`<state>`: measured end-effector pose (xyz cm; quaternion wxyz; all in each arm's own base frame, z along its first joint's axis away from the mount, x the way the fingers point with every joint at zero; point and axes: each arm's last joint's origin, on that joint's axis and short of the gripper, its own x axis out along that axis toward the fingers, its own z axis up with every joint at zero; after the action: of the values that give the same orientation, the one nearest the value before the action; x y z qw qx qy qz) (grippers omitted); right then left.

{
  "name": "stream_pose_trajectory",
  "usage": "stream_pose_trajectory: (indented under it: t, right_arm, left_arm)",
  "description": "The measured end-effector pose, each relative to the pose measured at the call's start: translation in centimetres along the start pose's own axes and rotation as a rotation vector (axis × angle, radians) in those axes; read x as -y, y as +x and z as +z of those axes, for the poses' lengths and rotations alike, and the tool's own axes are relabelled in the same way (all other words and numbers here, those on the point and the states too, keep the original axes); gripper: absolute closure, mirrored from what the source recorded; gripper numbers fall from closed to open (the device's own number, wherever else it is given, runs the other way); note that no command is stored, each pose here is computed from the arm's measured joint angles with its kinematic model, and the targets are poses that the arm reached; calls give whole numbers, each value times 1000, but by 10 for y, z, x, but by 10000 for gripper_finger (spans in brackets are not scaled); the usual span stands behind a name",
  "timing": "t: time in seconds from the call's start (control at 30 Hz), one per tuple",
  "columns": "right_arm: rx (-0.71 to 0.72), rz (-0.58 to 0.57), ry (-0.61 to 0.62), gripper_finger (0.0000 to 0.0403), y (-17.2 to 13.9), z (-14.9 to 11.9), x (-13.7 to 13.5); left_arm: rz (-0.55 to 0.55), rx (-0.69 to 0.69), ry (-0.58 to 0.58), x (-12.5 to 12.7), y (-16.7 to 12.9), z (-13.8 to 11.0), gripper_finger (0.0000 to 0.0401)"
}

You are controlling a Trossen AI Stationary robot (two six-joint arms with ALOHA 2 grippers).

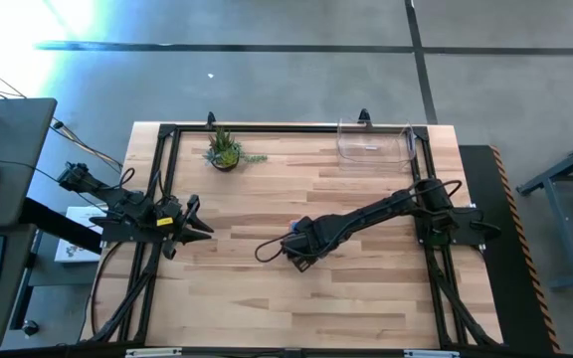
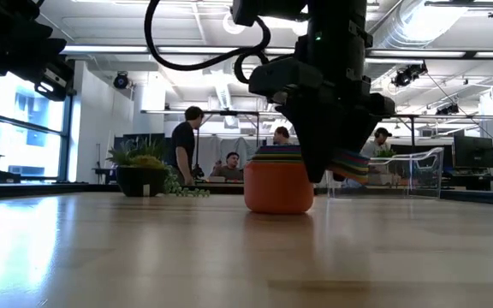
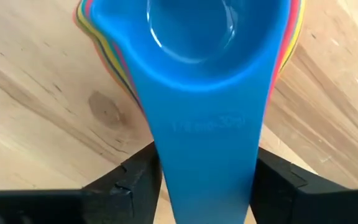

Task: Nest measuring cups in basket
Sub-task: Put the stacked measuring cups into the transparent bin

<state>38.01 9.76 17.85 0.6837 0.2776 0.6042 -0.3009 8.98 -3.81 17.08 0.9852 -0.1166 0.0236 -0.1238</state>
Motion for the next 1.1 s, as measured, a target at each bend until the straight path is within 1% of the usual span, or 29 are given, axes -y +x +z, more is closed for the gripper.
stream_pose_trajectory:
  t: [0.17, 0.4, 0.57, 0.67, 0.83, 1.1]
  right_arm:
    - [8, 4, -4, 206, 2, 2, 0]
    - [8, 14, -31, 206, 7, 14, 3]
    - [0, 24, -34, 207, 11, 17, 3]
    - [-26, 36, -35, 222, 14, 18, 2]
    - [-19, 52, -31, 275, 14, 19, 1]
    - [-23, 47, -17, 276, 14, 19, 2]
  left_arm:
    - [0, 0, 0, 0, 0, 0, 331]
    - [0, 0, 0, 0, 0, 0, 331]
    - [0, 0, 0, 0, 0, 0, 331]
    - [0, 0, 0, 0, 0, 0, 331]
    - [0, 1, 0, 0, 0, 0, 331]
    - [0, 0, 0, 0, 0, 0, 331]
